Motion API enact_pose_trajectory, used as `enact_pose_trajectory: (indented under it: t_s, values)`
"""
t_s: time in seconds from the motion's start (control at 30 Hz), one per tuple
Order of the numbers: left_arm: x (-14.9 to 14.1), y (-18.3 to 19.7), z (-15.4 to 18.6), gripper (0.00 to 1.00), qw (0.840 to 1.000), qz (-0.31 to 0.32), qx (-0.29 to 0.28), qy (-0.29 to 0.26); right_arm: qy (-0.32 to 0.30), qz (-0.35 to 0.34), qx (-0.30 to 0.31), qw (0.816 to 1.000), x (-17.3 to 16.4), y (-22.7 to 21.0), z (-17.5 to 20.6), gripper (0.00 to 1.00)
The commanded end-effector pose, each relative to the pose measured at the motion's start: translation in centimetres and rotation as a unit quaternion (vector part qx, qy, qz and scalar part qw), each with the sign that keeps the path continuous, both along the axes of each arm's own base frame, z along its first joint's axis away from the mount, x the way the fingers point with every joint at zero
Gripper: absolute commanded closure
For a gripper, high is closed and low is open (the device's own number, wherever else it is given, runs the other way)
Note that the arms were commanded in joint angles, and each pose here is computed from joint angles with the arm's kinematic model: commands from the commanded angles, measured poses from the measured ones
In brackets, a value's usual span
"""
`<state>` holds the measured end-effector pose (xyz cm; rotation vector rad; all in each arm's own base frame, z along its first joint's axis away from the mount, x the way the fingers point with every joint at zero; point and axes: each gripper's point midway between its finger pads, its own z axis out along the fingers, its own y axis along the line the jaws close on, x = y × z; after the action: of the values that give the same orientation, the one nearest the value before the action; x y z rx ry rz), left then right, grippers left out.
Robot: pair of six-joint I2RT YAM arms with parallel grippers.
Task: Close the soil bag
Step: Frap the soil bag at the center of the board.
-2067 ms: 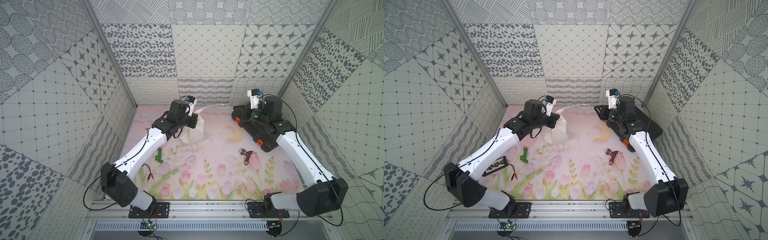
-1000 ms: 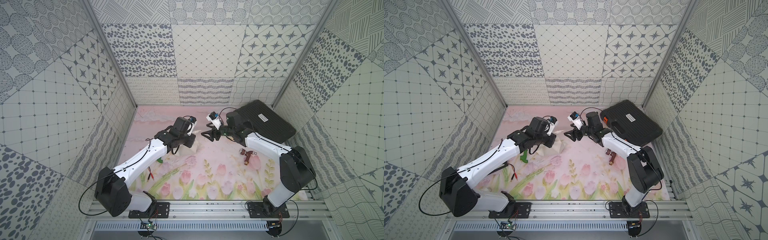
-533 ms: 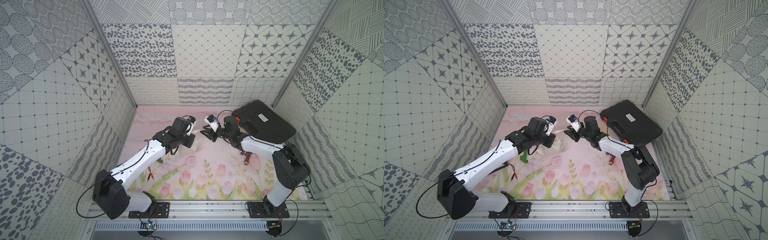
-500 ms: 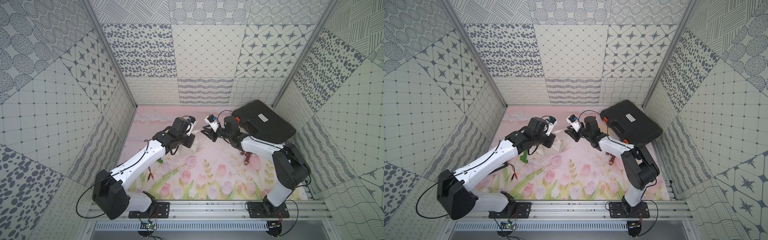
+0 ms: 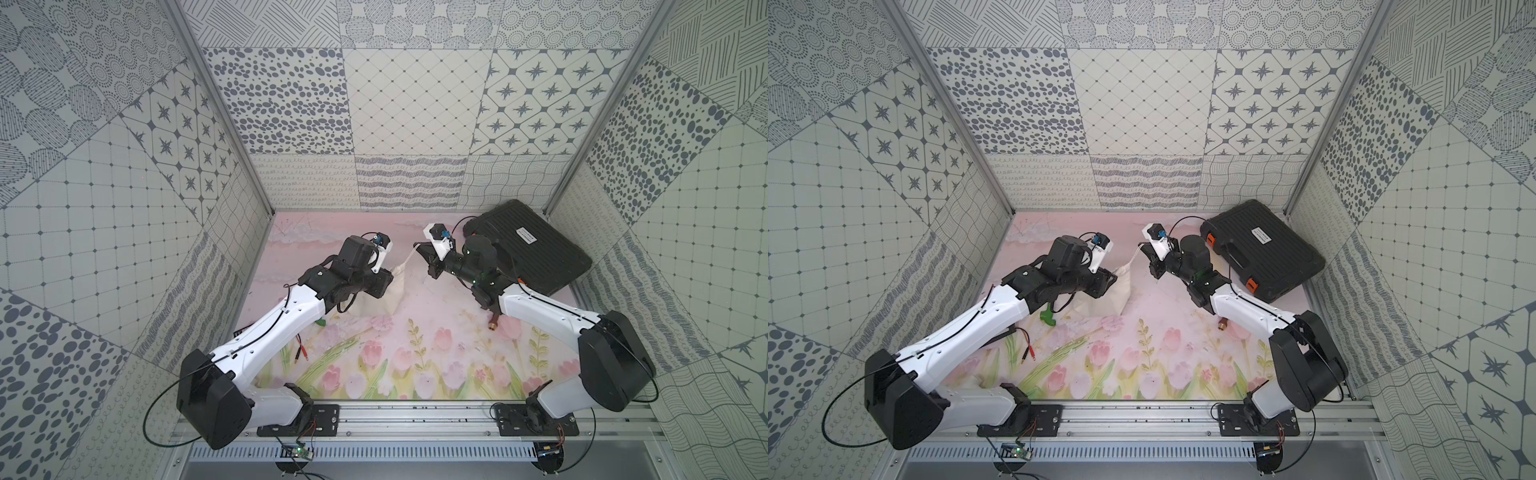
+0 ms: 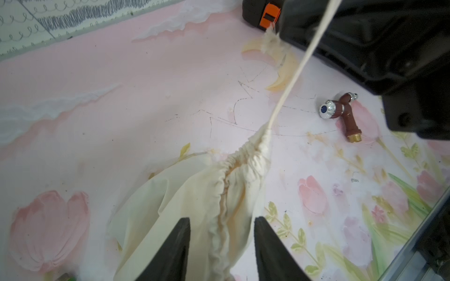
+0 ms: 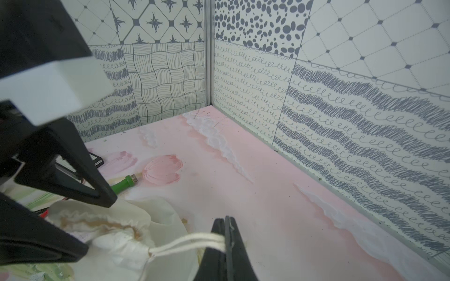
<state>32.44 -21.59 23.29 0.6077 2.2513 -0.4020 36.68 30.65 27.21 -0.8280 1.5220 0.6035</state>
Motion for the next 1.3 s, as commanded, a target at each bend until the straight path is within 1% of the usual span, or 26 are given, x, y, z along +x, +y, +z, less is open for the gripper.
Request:
enact_pose_trajectory:
  t_s: [0.0,0.1,0.17,0.23,0.37,0.57,0.67,0.87,0.97,1.13,1.27]
  values:
    - [0.6,-4.1,5.7,0.51,0.993,-0.072,-0.081,-0.053,-0.020,-0.007,0.023,1.000,-0.3,0.1,2.5,1.00]
    - [1.0,-6.0,6.7,0.55,0.987,-0.106,-0.106,-0.053,-0.021,-0.007,0.025,0.999,-0.7,0.2,3.0,1.00]
    - [1.1,-7.2,6.8,0.59,0.983,-0.131,-0.122,-0.049,-0.022,-0.006,0.028,0.999,-0.9,0.1,3.3,1.00]
    - [1.5,-8.0,6.7,0.65,0.980,-0.143,-0.131,-0.048,-0.024,-0.006,0.033,0.999,-1.1,0.0,3.7,1.00]
    - [2.5,-8.5,6.2,0.70,0.978,-0.146,-0.142,-0.041,-0.025,-0.008,0.039,0.999,-1.3,-0.2,4.3,1.00]
    - [3.0,-8.3,4.8,0.77,0.977,-0.143,-0.160,-0.019,-0.015,-0.009,0.053,0.998,-1.5,-0.4,4.6,1.00]
    - [3.0,-8.4,4.7,0.81,0.974,-0.146,-0.171,-0.017,-0.006,-0.003,0.064,0.998,-1.5,-0.1,4.4,1.00]
    - [3.2,-8.7,5.9,0.85,0.968,-0.161,-0.192,-0.026,0.002,0.007,0.075,0.997,-1.6,0.2,4.5,1.00]
    - [3.4,-8.7,5.7,0.88,0.966,-0.164,-0.197,-0.018,0.003,0.007,0.075,0.997,-1.7,0.2,4.5,1.00]
    - [3.2,-8.5,3.4,0.93,0.970,-0.161,-0.180,0.013,-0.004,0.001,0.077,0.997,-1.7,-0.1,5.0,1.00]
    - [2.5,-7.6,0.0,1.00,0.977,-0.151,-0.144,0.050,-0.016,-0.036,0.086,0.995,-0.3,-2.0,6.8,1.00]
